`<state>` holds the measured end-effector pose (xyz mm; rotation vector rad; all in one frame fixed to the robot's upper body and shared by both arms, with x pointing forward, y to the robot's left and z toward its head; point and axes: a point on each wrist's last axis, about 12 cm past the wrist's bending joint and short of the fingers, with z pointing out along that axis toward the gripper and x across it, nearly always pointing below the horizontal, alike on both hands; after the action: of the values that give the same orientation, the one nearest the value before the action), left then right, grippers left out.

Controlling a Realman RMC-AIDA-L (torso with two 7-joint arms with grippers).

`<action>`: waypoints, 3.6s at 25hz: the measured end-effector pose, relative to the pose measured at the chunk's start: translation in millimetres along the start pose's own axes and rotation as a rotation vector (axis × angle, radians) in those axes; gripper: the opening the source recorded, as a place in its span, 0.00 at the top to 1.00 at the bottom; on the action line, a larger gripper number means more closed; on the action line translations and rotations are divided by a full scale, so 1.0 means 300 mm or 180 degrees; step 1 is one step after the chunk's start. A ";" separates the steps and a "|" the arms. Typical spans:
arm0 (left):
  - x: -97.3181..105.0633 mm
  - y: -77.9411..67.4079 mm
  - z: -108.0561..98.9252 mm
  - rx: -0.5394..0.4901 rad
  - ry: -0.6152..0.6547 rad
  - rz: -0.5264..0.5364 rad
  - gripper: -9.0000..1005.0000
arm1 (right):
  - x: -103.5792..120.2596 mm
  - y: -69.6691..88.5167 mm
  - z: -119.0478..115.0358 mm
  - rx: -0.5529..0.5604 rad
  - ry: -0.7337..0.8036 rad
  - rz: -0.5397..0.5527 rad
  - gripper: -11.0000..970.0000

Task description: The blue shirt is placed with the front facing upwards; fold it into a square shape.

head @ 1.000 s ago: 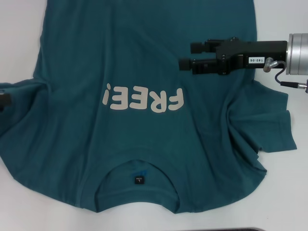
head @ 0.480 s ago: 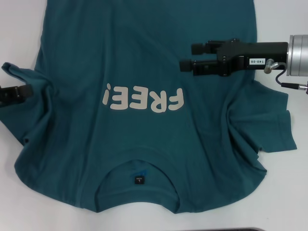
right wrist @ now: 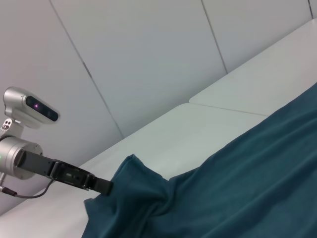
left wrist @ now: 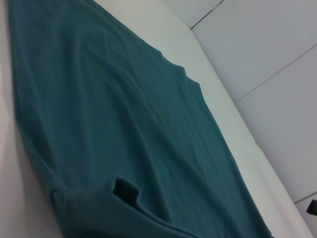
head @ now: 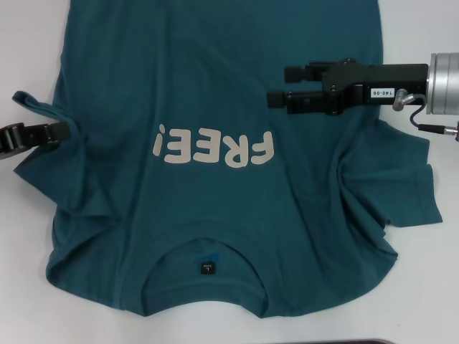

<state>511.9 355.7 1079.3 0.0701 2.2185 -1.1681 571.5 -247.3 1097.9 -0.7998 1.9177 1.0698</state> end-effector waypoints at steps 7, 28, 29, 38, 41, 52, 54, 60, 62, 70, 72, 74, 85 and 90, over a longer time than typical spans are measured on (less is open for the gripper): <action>0.004 -0.013 0.040 0.0083 0.0028 -0.0028 0.94 | 0.003 0.001 -0.001 0.0000 0.0005 0.0004 0.12; 0.001 -0.027 0.128 0.0149 0.0020 -0.0124 0.57 | 0.004 0.000 -0.002 0.0005 0.0006 0.0007 0.12; 0.002 -0.024 0.123 0.0138 0.0012 -0.0128 0.53 | 0.004 0.000 -0.002 0.0006 0.0004 0.0008 0.12; 0.010 0.002 0.068 0.0012 -0.0100 -0.0131 0.23 | 0.002 -0.002 -0.005 0.0014 -0.0005 0.0015 0.12; 0.009 0.012 0.040 -0.0040 -0.0198 -0.0147 0.21 | -0.001 -0.003 -0.005 0.0014 -0.0004 0.0010 0.12; 0.070 0.011 0.065 -0.0001 -0.0119 -0.0161 0.21 | -0.008 -0.007 -0.007 0.0025 -0.0004 -0.0011 0.12; 0.081 -0.001 0.093 0.0052 -0.0061 -0.0128 0.21 | -0.009 -0.008 -0.008 0.0025 -0.0003 -0.0016 0.12; 0.105 -0.039 0.165 0.0193 0.0116 -0.0032 0.21 | -0.011 -0.009 -0.012 0.0023 0.0000 -0.0012 0.12; 0.112 -0.055 0.187 0.0270 0.0189 -0.0001 0.21 | -0.011 -0.009 -0.014 0.0021 0.0002 -0.0011 0.12; 0.129 -0.117 0.260 0.0603 0.0463 0.0062 0.21 | -0.015 -0.007 -0.014 0.0007 0.0002 -0.0015 0.12; 0.130 -0.127 0.262 0.0674 0.0481 0.0063 0.21 | -0.014 -0.007 -0.014 0.0007 0.0001 -0.0014 0.12; 0.126 -0.136 0.258 0.0761 0.0450 0.0082 0.21 | -0.012 -0.007 -0.015 0.0009 -0.0002 -0.0006 0.12; 0.070 -0.117 0.159 0.0876 -0.0126 0.0214 0.21 | 0.012 -0.026 -0.089 0.0117 -0.0062 0.0280 0.12; 0.051 -0.121 0.137 0.0951 -0.0391 0.0338 0.21 | 0.013 -0.039 -0.186 0.0144 -0.0017 0.0581 0.12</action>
<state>508.5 298.9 1080.3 0.2296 1.8973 -1.3963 560.9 -302.4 1108.9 -0.6050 2.0331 1.1307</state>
